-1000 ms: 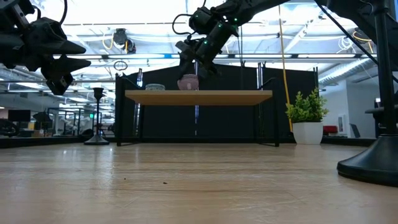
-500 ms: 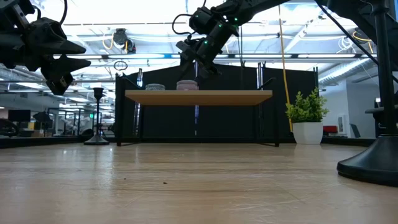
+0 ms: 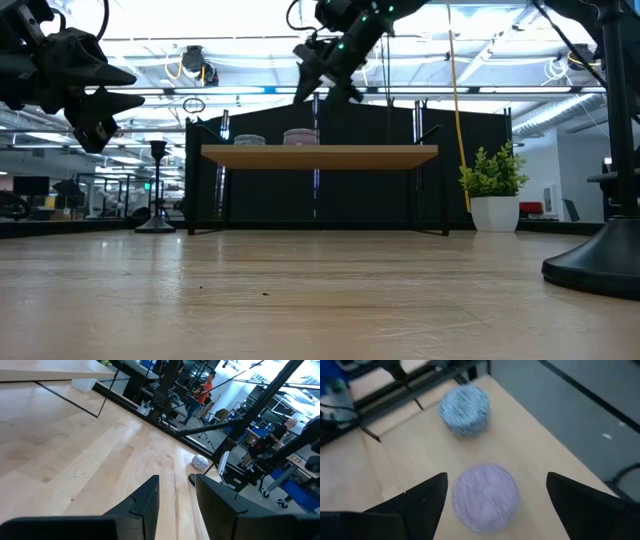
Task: Pick & Place candle stick holders
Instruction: Put the purple patterned scented candle on the shelf, then put the red patterned scented candle on the shelf
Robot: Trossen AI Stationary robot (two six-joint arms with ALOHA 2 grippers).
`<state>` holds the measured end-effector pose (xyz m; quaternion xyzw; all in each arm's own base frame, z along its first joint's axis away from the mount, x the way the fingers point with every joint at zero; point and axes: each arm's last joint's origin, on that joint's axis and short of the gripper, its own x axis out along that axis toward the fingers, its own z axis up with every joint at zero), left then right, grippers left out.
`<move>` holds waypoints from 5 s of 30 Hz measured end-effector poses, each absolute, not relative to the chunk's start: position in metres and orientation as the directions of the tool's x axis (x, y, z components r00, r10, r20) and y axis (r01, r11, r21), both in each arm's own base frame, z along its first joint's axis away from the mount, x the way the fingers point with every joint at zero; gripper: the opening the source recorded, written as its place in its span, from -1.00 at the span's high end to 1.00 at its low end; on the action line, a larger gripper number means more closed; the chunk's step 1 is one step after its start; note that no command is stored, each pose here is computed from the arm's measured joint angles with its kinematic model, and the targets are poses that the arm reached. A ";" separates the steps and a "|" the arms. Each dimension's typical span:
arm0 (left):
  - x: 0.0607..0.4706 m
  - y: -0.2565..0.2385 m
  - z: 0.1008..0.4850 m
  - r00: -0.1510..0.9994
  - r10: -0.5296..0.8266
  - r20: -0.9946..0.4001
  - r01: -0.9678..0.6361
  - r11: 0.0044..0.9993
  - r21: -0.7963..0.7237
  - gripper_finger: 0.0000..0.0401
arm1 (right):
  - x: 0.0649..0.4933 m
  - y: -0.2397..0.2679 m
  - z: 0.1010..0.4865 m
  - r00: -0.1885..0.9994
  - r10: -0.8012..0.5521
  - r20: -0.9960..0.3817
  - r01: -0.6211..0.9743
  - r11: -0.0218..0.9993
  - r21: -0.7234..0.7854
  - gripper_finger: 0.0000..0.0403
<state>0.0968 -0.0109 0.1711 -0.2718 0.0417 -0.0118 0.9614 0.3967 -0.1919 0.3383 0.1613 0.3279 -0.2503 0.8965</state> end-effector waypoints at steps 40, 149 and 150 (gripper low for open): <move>0.097 -0.011 0.171 0.996 -0.042 -0.074 0.001 0.874 -0.486 0.35 | 0.403 -0.176 0.280 0.632 -0.333 -0.700 0.548 0.830 0.100 0.99; 0.097 -0.010 0.171 0.996 -0.026 -0.080 -0.015 0.882 -0.472 0.35 | 0.155 0.143 0.194 0.269 0.508 -0.818 0.813 0.335 0.475 -0.20; 0.097 -0.010 0.171 0.996 -0.026 -0.080 -0.015 0.882 -0.472 0.35 | 0.155 0.143 0.194 0.270 0.510 -0.817 0.813 0.334 0.477 -0.20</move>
